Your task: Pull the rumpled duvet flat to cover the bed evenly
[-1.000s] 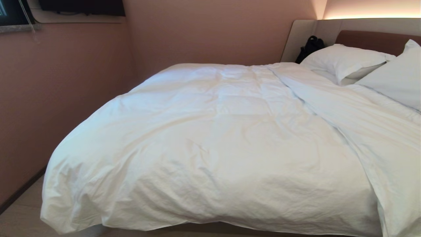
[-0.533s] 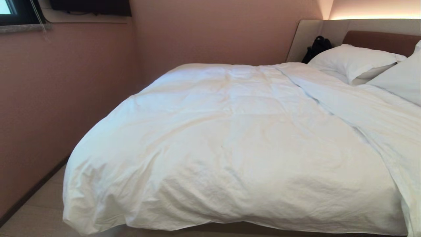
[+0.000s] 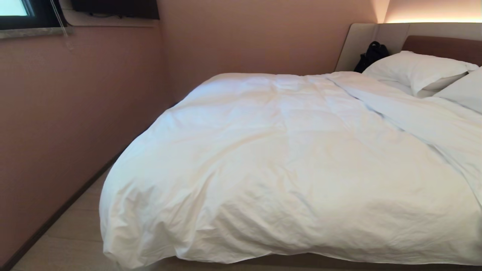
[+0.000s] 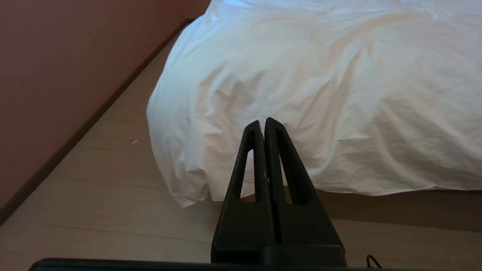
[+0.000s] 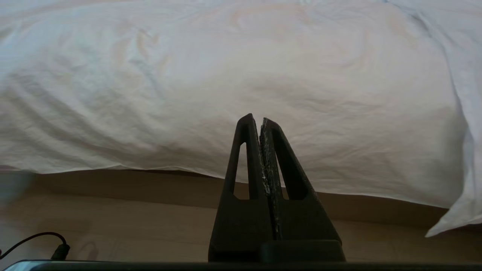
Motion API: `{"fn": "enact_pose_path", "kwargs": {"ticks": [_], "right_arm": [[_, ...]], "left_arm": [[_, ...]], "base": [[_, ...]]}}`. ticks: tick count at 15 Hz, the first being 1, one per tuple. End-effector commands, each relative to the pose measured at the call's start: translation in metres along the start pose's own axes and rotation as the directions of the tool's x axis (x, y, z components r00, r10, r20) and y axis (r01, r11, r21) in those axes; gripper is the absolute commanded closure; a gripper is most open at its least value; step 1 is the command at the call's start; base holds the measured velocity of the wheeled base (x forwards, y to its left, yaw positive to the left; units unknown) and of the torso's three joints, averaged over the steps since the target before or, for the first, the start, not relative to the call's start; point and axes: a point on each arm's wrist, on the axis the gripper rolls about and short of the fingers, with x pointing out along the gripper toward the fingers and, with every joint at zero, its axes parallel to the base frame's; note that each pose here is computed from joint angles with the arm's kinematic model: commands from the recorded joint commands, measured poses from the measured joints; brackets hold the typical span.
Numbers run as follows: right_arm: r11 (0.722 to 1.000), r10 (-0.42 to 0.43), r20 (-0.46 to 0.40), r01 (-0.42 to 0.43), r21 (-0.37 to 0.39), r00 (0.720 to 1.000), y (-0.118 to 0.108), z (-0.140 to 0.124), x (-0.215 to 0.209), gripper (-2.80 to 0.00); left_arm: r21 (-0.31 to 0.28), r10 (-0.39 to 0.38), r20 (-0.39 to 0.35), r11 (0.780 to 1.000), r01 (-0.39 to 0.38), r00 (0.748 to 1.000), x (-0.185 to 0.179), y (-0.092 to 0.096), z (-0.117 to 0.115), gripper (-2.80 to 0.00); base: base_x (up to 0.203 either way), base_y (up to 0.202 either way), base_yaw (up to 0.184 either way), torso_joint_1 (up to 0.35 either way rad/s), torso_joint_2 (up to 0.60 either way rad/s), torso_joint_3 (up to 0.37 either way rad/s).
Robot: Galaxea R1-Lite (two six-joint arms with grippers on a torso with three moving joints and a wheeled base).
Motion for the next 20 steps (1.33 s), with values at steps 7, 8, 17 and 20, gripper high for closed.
{"fn": "enact_pose_path", "kwargs": {"ticks": [7,8,17,20], "right_arm": [[1.0,0.0,-0.001,0.0,-0.001,1.0,0.0,0.0001,0.0,0.0],[1.0,0.002,-0.001,-0.002,0.0,1.0,0.0,0.0001,0.0,0.0],[1.0,0.0,-0.001,0.0,-0.001,1.0,0.0,0.0001,0.0,0.0],[1.0,0.002,-0.001,-0.002,-0.001,1.0,0.0,0.0001,0.0,0.0]], "left_arm": [[0.0,0.001,-0.001,1.0,-0.001,1.0,0.0,0.0,-0.0002,0.0],[0.0,0.001,-0.001,1.0,-0.001,1.0,0.0,0.0,-0.0002,0.0],[0.005,0.001,0.0,1.0,-0.001,1.0,0.0,0.0,0.0,0.0],[0.003,0.001,-0.001,1.0,-0.001,1.0,0.0,0.0,-0.0002,0.0]], "base": [[0.0,0.196,0.0,0.002,0.0,0.002],[0.0,0.196,0.003,0.006,0.0,0.006],[0.0,0.196,-0.001,0.003,0.0,0.001],[0.0,0.196,-0.001,0.002,0.0,0.003]]}}
